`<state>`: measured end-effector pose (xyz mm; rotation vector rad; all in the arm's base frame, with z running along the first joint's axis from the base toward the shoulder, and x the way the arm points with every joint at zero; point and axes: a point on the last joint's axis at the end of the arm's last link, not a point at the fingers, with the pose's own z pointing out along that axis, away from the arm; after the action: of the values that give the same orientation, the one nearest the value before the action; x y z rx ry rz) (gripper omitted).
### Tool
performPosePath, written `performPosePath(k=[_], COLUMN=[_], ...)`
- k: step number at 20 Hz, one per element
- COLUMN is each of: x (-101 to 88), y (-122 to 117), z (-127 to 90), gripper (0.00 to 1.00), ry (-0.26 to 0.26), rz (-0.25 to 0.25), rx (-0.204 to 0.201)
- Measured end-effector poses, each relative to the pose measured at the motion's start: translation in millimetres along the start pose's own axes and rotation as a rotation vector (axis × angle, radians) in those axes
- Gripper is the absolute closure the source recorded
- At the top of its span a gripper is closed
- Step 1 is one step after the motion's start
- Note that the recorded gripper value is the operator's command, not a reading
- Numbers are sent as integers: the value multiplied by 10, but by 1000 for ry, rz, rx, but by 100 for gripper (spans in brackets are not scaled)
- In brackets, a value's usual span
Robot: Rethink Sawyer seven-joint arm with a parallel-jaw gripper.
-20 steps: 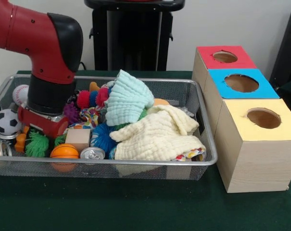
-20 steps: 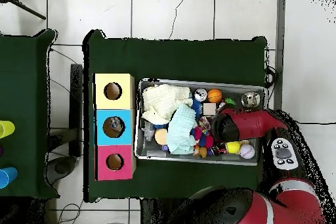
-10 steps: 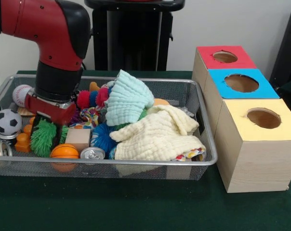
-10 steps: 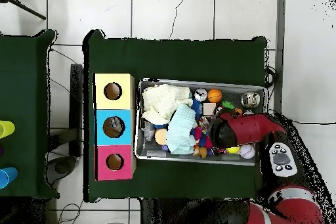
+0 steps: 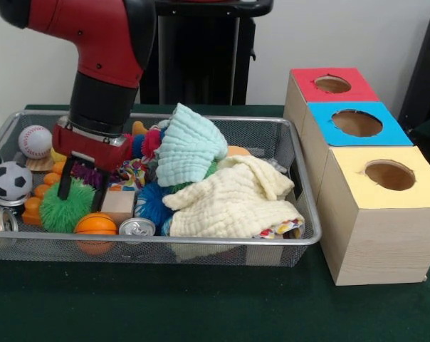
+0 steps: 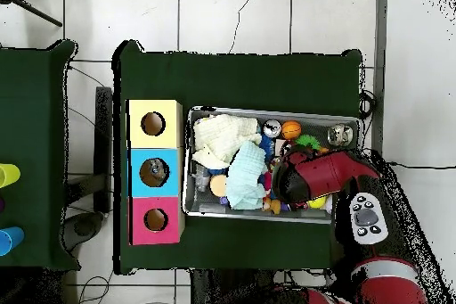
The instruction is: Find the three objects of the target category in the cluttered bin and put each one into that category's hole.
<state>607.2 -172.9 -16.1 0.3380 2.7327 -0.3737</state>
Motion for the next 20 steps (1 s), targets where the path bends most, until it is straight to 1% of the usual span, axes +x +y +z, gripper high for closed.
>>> performPosePath(k=[6, 9, 10, 12, 13, 15, 16, 17, 18, 19, 20], x=[13, 35, 47, 53, 60, 62, 67, 81, 91, 95, 113], y=[-18, -40, -48, -46, -41, -24, -7, 20, 42, 49, 74], z=[-171, -308, -395, -474, -539, -619, -654, -695, -700, -700, -691], gripper=[0, 0, 0, 0, 0, 0, 0, 0, 0, 0, 0], ry=[6, 30, 51, 73, 95, 127, 145, 175, 192, 196, 209], rz=[-1, 11, 27, 44, 63, 98, 119, 158, 182, 190, 210], rx=[4, 21, 33, 42, 47, 45, 37, 18, 0, -6, -28])
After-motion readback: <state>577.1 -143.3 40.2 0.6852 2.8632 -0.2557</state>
